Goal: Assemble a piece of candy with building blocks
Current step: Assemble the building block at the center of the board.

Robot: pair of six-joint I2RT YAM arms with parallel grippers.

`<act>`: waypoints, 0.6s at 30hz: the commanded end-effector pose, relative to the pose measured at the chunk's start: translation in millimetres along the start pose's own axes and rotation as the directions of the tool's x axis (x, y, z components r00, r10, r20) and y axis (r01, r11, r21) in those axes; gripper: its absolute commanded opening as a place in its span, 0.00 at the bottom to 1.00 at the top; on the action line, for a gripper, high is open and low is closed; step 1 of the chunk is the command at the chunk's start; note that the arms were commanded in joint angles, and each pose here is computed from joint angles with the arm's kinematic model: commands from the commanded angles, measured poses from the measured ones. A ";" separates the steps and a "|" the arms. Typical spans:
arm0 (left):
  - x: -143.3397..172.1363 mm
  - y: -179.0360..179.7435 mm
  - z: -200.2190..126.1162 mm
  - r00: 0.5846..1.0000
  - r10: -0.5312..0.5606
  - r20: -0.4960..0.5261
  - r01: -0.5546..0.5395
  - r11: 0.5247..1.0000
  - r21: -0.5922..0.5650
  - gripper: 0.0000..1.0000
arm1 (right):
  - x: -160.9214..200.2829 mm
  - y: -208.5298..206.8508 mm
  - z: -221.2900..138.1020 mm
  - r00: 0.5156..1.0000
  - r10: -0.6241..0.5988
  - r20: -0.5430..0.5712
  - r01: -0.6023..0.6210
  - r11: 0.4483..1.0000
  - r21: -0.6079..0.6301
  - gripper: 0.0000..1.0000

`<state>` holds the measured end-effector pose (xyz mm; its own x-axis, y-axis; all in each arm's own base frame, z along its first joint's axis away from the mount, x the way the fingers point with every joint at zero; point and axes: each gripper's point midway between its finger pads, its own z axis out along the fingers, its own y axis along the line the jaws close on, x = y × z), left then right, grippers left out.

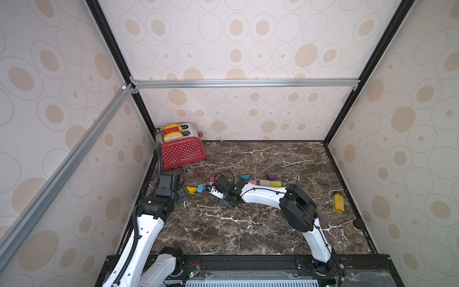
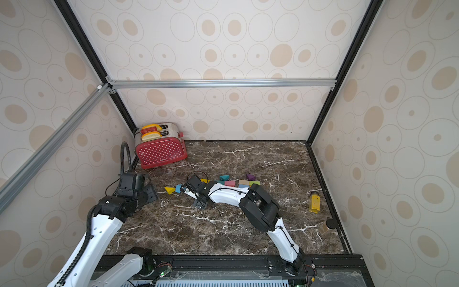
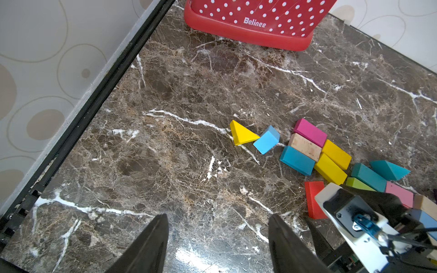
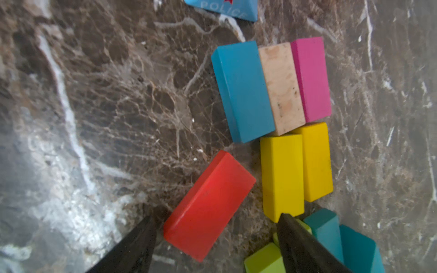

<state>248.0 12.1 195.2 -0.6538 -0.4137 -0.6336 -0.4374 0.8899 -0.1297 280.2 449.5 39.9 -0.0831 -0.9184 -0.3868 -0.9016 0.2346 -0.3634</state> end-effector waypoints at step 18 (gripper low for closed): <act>1.9 3.5 -1.3 1.000 0.001 -0.001 -0.001 1.000 -0.005 0.69 | 14.7 -20.4 16.4 0.999 0.000 -0.033 0.000 1.000 0.018 0.83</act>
<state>247.4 11.9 193.2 -0.6570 -0.4138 -0.6302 -0.4375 0.8900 -0.1283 304.1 440.9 40.0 -0.0984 -0.9164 -0.3881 -0.8857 0.2584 -0.3857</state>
